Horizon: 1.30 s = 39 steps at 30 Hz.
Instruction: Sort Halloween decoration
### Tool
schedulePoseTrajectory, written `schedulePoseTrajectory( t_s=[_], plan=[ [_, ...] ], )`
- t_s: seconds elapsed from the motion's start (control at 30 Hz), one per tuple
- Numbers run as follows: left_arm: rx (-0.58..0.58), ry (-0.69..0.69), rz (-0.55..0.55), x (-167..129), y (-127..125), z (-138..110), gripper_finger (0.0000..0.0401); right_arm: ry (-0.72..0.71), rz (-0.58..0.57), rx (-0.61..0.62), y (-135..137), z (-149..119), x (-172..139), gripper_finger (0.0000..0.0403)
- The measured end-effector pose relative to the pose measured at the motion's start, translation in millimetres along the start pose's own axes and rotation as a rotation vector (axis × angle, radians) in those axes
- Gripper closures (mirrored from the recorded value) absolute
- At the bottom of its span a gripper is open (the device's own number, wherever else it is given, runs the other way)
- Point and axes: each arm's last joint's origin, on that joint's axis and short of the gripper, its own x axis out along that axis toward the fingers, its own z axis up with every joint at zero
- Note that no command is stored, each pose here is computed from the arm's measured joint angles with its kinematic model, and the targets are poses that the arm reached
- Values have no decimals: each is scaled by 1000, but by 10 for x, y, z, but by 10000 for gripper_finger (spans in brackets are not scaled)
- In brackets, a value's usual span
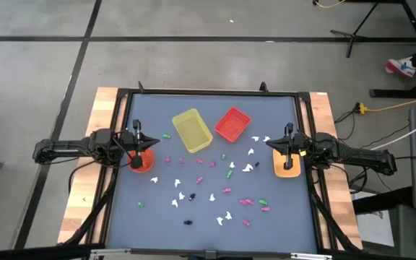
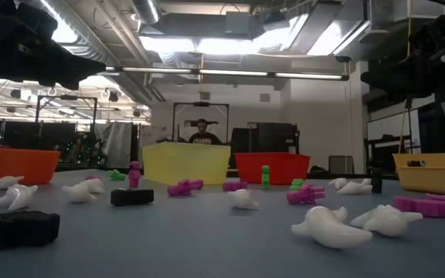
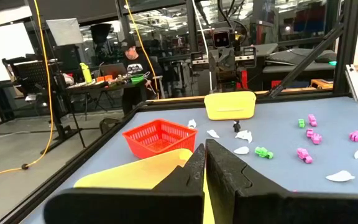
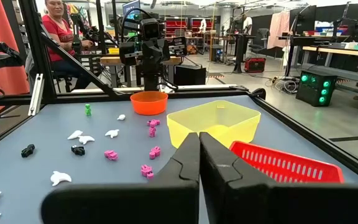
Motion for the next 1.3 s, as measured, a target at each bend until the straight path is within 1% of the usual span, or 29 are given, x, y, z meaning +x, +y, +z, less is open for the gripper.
schedulePoseTrajectory(
  t_s=[1.3],
  plan=[
    [0, 0, 0, 0, 0, 0, 401, -6, -9, 0, -2, 6, 0, 402]
  ],
)
